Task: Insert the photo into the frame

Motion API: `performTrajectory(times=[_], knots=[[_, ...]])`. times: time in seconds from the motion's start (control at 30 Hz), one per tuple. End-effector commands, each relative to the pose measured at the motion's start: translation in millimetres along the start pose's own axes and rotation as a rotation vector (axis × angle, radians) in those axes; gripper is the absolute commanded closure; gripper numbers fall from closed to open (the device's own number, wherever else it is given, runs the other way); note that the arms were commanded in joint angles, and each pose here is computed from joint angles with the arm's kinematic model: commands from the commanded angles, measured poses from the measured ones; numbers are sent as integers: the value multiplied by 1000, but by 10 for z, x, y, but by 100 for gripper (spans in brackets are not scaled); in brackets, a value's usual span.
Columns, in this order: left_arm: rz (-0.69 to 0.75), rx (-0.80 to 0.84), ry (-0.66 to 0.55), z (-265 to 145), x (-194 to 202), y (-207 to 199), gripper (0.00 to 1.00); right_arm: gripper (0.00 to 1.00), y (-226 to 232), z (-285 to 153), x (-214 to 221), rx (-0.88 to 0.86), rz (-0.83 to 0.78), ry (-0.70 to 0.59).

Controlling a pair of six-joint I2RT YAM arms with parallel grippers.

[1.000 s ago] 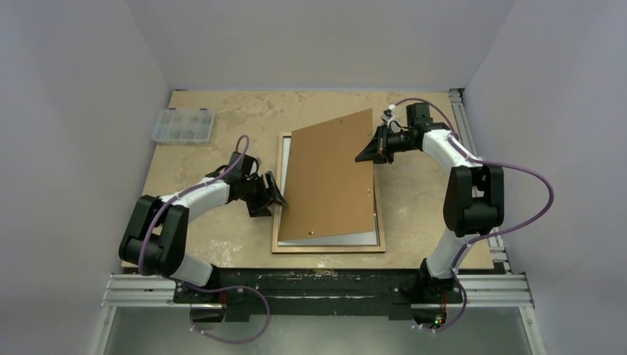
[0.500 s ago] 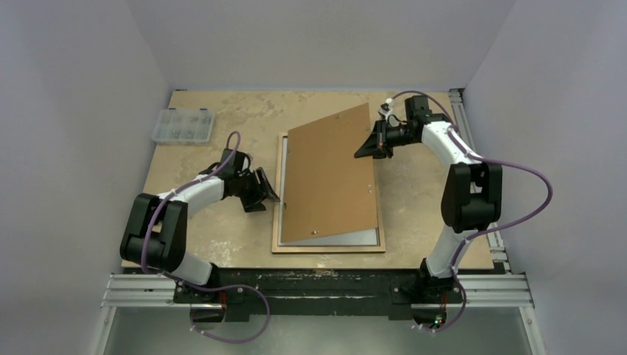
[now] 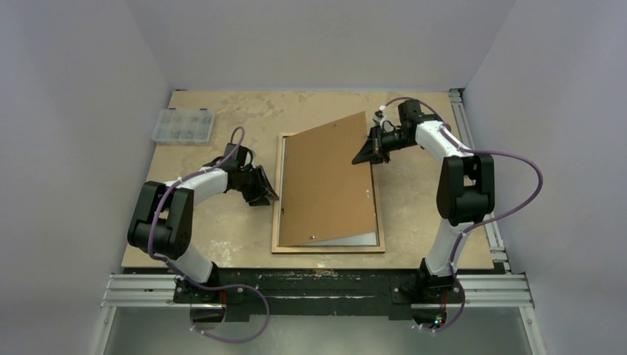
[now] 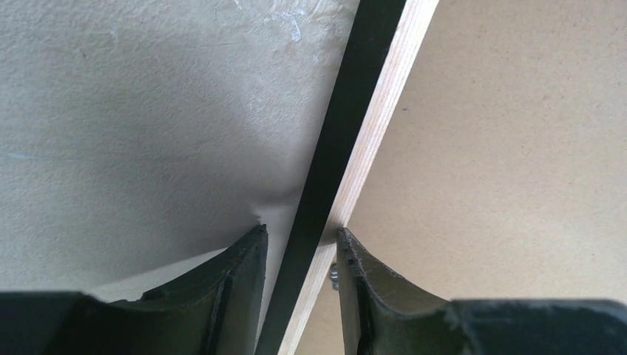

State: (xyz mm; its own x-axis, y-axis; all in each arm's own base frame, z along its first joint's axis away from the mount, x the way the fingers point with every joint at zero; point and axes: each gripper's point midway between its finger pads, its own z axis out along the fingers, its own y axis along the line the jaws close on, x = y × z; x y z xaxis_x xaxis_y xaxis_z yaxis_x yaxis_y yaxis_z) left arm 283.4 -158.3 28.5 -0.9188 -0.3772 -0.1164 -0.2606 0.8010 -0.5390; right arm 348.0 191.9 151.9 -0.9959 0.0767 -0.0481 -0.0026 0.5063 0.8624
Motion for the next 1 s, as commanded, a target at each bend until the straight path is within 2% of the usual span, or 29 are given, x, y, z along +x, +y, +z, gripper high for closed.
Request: performTrajectory(times=[0.0, 0.13, 0.27, 0.37, 0.47, 0.6, 0.77, 0.87, 0.9, 0.97], knots=[[41, -47, -6, 90, -59, 135, 64, 100, 53, 84, 14, 5, -17, 13], [45, -60, 0, 99, -47, 170, 72, 100, -11, 178, 61, 21, -14, 42], [52, -62, -5, 88, -50, 173, 73, 100, -138, 245, 85, 60, -4, 46], [55, -65, -3, 73, -51, 169, 71, 100, -297, 319, 102, 96, 9, 58], [61, -74, -17, 19, -61, 168, 64, 100, -467, 365, 113, 146, 11, 58], [75, -95, -40, -100, -63, 174, 50, 74, -645, 368, 37, 243, -8, 17], [80, -123, -68, -278, -17, 198, 39, 53, -770, 423, -25, 301, -26, 2], [80, -131, -81, -353, 20, 216, 36, 10, -819, 453, -46, 346, -42, 2], [79, -137, -82, -370, 32, 229, 36, 4, -825, 455, -53, 362, -49, 0], [79, -145, -85, -399, 57, 249, 34, 3, -828, 469, -55, 394, -67, -3]])
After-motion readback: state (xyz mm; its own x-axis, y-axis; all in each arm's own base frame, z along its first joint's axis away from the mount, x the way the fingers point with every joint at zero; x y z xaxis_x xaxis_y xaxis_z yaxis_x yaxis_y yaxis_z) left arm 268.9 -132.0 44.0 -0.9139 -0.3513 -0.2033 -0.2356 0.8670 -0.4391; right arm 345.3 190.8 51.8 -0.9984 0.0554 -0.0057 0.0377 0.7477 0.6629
